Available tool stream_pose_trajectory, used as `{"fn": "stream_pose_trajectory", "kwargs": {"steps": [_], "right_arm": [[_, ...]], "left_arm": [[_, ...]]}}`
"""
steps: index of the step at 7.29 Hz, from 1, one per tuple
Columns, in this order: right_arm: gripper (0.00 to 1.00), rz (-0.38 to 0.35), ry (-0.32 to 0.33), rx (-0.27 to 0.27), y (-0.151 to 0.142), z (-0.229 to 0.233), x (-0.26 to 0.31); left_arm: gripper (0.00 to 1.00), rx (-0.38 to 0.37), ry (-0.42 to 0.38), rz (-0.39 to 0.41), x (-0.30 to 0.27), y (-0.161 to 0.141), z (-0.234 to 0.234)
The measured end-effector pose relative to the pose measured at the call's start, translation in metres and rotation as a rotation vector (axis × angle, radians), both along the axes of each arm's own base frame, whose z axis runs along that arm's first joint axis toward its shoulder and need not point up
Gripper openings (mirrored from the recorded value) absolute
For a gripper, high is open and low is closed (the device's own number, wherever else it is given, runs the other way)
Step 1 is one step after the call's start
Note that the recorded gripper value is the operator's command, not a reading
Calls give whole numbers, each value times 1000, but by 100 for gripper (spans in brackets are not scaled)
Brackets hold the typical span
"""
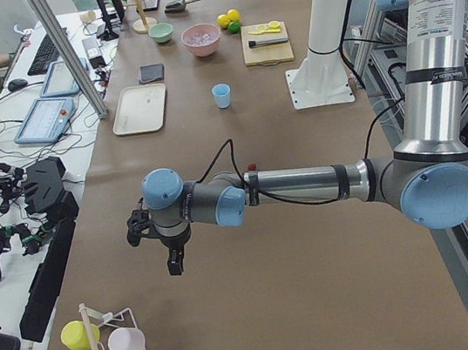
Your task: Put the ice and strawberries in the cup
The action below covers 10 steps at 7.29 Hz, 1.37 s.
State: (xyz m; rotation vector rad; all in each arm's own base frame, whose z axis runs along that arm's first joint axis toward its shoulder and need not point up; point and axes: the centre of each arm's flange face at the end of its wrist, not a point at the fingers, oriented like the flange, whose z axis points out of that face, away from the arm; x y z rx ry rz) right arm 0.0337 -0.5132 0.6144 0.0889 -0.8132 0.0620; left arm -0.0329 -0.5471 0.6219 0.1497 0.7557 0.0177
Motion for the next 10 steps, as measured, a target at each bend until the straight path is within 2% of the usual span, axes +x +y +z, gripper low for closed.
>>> {"fn": "stream_pose_trajectory", "kwargs": {"steps": [6, 8, 10], "right_arm": [[99, -16, 11, 7, 4, 3, -4], [98, -17, 52, 0, 6, 10, -5], [98, -19, 59, 1, 6, 10, -6]], "left_arm": [[98, 10, -3, -2, 0, -4, -5], [98, 16, -4, -3, 0, -5, -8], [98, 24, -3, -2, 0, -9, -12]]}}
